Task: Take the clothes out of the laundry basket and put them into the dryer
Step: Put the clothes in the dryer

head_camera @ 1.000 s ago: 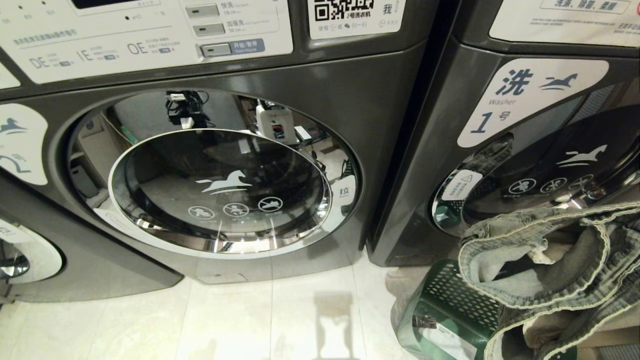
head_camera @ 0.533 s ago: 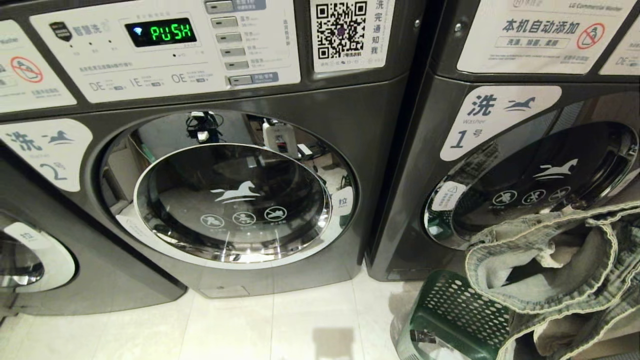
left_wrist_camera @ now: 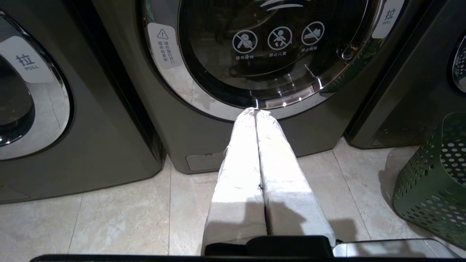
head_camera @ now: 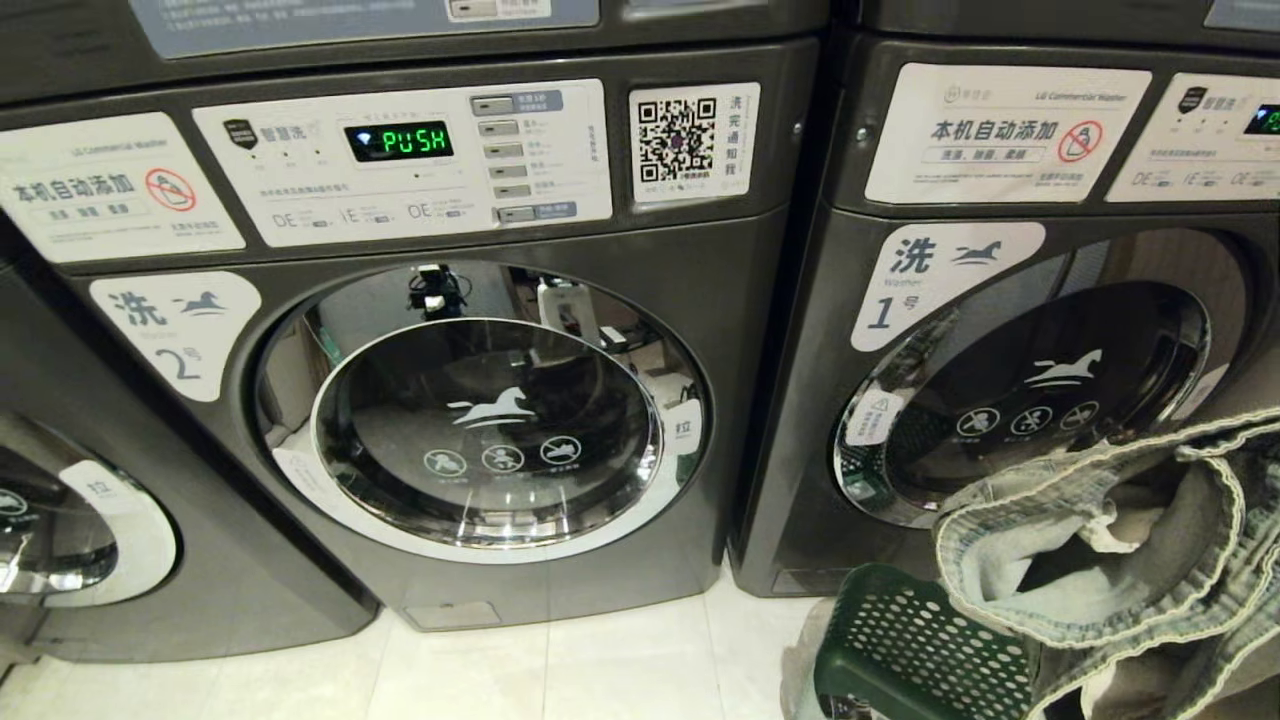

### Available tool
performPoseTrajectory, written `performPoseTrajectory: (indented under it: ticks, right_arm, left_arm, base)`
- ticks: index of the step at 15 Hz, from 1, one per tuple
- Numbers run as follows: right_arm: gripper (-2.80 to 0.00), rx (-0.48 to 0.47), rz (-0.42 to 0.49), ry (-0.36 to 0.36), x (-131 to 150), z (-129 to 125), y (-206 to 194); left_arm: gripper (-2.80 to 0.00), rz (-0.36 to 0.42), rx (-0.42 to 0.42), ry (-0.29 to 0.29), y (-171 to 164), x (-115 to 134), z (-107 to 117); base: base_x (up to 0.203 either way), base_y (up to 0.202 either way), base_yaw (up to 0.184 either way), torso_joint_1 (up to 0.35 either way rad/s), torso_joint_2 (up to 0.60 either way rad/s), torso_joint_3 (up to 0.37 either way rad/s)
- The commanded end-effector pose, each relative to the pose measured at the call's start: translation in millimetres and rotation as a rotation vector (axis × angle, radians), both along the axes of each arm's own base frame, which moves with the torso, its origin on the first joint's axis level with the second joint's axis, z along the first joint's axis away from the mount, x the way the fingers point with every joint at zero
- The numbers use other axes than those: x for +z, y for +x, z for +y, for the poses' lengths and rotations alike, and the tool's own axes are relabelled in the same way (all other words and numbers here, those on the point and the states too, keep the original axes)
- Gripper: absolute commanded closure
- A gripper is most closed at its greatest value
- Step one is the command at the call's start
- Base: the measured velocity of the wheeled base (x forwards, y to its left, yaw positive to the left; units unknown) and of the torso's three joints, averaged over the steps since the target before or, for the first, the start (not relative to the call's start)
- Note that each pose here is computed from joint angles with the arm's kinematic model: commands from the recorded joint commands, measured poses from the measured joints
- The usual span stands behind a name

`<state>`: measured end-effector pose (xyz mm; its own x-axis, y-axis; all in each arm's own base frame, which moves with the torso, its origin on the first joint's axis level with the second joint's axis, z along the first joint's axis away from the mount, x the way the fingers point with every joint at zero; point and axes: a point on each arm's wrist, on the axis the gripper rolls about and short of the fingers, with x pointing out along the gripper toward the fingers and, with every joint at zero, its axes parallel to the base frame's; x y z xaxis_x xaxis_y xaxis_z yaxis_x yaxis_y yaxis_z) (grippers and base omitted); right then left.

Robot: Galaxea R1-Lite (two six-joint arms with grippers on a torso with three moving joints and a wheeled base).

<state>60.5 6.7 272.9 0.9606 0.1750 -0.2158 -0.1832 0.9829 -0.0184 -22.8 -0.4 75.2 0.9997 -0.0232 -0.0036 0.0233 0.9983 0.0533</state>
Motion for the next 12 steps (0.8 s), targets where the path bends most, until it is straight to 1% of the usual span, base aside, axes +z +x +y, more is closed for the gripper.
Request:
performPoseTrajectory:
  ticks: [1,5,6,7,12]
  right_arm:
    - [0.00,-0.009,0.005,-0.003,-0.9,-0.1,0.8]
    - [0.00,-0.009,0.011,-0.003,-2.5,-0.1,1.1]
    - [0.00,-0.009,0.011,-0.003,-2.5,-0.1,1.1]
    - [0.00,-0.010,0.011,-0.004,-2.6,-0.1,1.1]
    - [0.00,-0.023,0.008,-0.007,-1.7,-0.5,1.0]
  left_arm:
    - [0.00,-0.001,0.000,0.000,0.0,0.0,0.0]
    - [0.00,0.000,0.003,-0.015,0.0,0.0,0.0]
    - [0.00,-0.001,0.008,-0.032,0.0,0.2,0.2]
    - [0.00,-0.002,0.023,-0.040,0.0,0.2,0.5]
    - [0.00,-0.002,0.023,-0.043,0.0,0.2,0.5]
  base:
    - [0.000,0.000,0.000,-0.001,0.00,0.195]
    - [0.000,0.000,0.000,0.001,0.00,0.199]
    - [0.000,0.000,0.000,0.004,0.00,0.152]
    - [0.000,0.000,0.000,0.007,0.00,0.086]
    - [0.000,0.000,0.000,0.001,0.00,0.017]
